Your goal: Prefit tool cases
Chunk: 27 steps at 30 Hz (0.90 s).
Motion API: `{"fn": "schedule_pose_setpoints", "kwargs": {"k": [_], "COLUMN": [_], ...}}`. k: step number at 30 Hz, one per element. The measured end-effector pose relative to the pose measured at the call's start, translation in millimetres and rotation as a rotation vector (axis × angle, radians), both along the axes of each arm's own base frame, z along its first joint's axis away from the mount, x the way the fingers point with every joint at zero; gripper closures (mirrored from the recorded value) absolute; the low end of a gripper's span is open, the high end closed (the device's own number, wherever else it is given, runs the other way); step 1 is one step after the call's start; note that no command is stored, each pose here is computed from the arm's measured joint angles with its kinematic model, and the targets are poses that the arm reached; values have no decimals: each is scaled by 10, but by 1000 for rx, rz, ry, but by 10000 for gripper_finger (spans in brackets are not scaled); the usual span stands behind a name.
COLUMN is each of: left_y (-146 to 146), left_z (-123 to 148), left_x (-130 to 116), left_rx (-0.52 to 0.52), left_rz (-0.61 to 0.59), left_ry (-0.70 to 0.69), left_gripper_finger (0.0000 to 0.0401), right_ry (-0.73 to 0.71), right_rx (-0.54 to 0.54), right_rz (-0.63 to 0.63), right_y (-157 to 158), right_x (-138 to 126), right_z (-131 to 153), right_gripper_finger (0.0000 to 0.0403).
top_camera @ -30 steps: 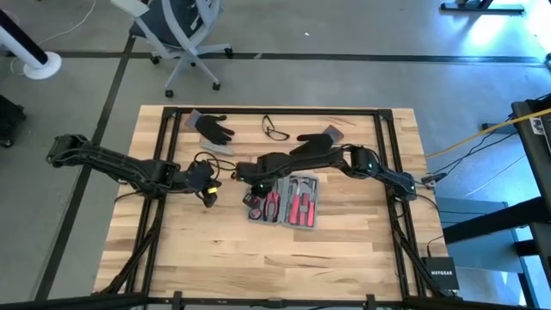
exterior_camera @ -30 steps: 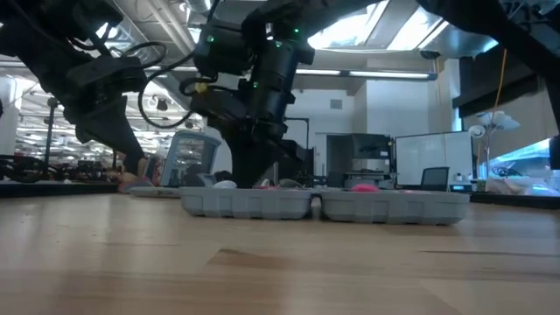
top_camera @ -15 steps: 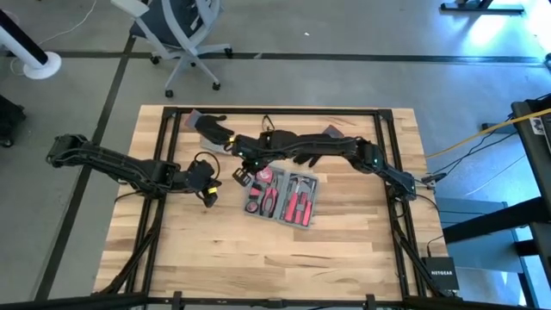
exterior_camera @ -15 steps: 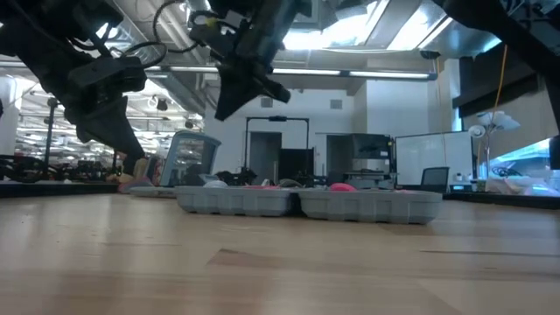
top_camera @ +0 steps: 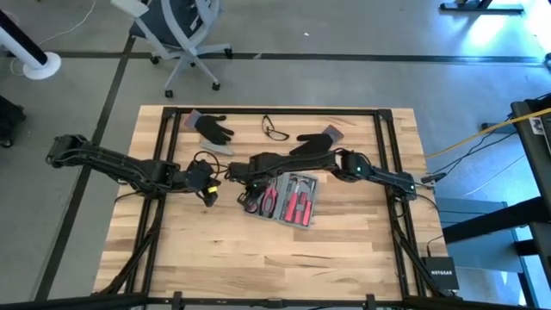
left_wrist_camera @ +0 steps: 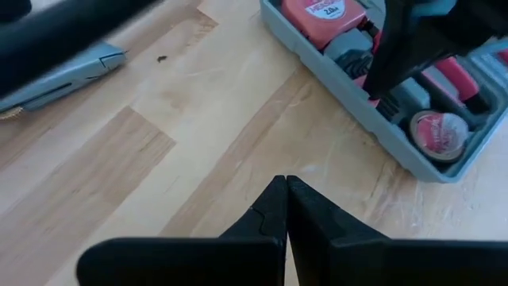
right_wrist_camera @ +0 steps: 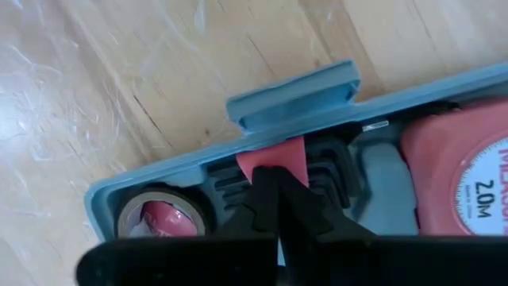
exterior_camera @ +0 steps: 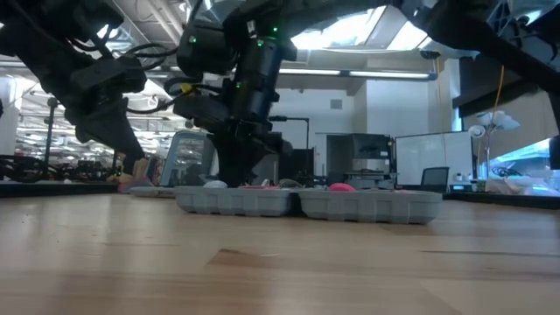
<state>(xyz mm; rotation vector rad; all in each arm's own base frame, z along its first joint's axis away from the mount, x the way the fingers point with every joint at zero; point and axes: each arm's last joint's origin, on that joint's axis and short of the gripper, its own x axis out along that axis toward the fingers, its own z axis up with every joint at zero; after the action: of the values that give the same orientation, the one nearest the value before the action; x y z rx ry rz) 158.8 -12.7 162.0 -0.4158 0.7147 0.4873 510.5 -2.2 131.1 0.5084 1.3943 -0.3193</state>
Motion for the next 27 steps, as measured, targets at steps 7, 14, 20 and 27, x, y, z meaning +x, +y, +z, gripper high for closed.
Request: {"fn": "schedule_pose_setpoints", "kwargs": {"k": [7,14,20,27], "left_y": [-3,13,99,131], "left_z": [14,67,-22,-313], "left_x": [11,88,253,491], "left_rx": [6,130,75,-13], "left_rz": [-10,-152,-144,-299], "left_ry": [-12,-26,-42,10], "left_gripper_finger": [401,401,401,401], "right_ry": [-114,-87,162,350], "right_rx": [-95,-134,-147,-159], "right_rz": [-24,4,-49,-252], "right_y": [-94,-106,156,363], "right_x": [-56,-366,-613,-899], "right_z": [507,1126,1108,766], "right_gripper_finger": [403,403,403,403]}}
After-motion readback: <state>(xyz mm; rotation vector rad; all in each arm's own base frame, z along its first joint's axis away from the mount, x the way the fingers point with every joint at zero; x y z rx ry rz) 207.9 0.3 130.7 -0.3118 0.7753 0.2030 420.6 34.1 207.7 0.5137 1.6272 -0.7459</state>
